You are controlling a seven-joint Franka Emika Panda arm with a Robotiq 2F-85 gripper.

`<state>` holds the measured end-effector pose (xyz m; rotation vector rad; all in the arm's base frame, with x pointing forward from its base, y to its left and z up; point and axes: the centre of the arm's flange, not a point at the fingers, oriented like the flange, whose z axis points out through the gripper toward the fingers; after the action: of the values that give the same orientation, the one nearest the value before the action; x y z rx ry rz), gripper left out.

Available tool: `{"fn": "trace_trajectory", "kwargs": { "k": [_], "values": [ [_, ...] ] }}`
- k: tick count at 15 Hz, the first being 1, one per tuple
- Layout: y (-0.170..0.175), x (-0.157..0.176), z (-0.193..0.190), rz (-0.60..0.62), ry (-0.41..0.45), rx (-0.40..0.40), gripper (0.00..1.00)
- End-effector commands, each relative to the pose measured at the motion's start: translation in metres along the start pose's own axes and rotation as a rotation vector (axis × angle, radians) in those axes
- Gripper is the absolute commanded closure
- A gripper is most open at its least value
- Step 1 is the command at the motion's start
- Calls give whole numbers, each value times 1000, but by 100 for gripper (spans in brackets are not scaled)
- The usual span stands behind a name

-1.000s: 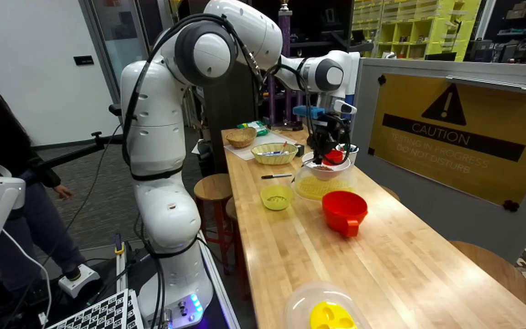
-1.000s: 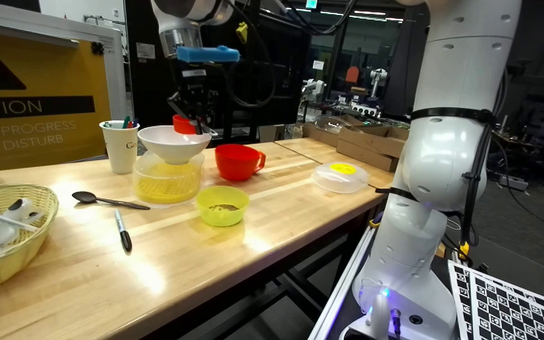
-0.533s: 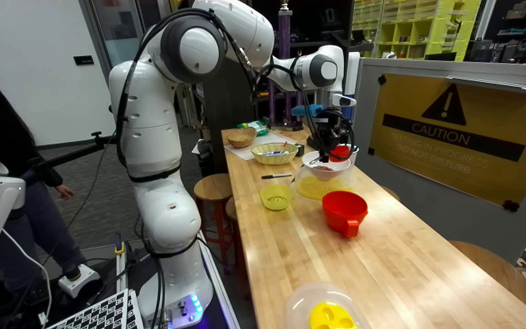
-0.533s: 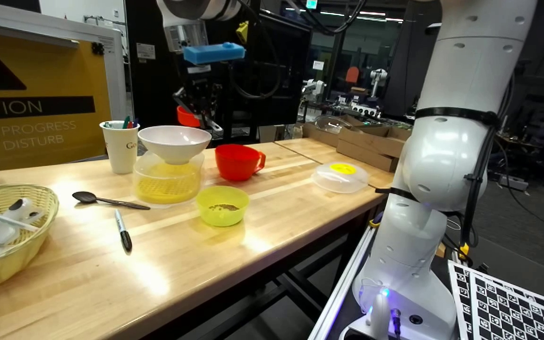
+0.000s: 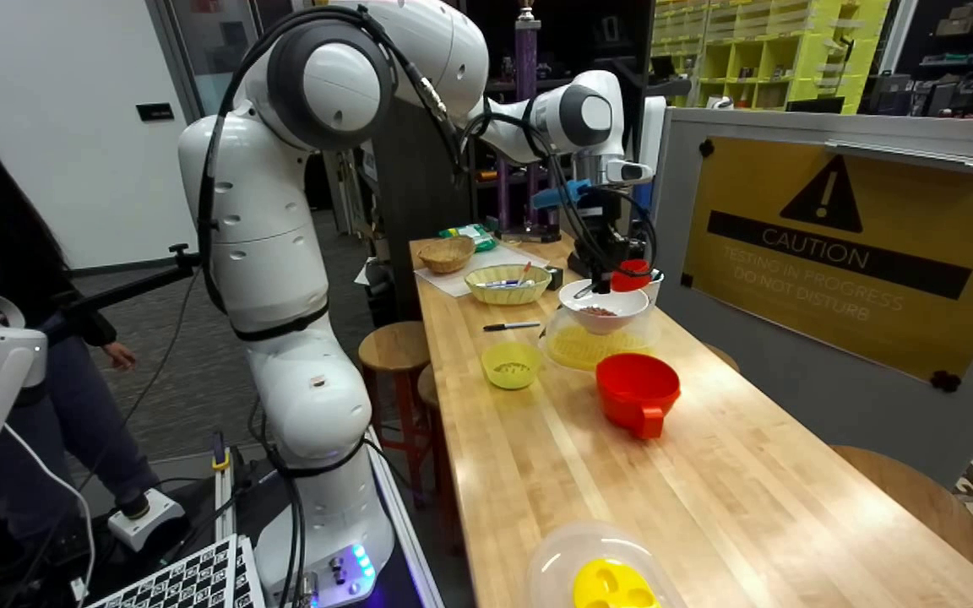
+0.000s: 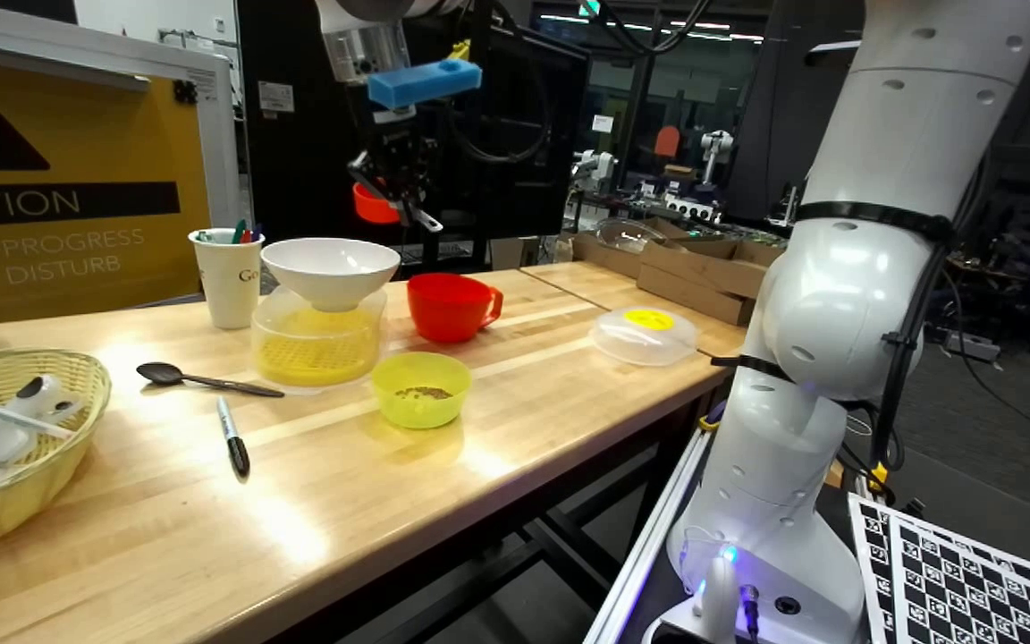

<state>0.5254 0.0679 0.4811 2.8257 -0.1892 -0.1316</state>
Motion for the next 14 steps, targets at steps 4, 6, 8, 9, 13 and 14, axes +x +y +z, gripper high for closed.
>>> {"fn": "trace_trajectory", "kwargs": {
  "k": [4,6,8,9,13,14],
  "values": [
    [-20,-20,5,-88,-105,101,96],
    [-30,-22,5,-106,-103,125,96],
    [-38,-24,3,-130,-104,126,96],
    [-40,-25,1,-142,-106,124,96],
    [-46,-27,-3,-177,-113,106,96],
    [-46,-27,-3,-162,-101,82,96]
  ]
}}
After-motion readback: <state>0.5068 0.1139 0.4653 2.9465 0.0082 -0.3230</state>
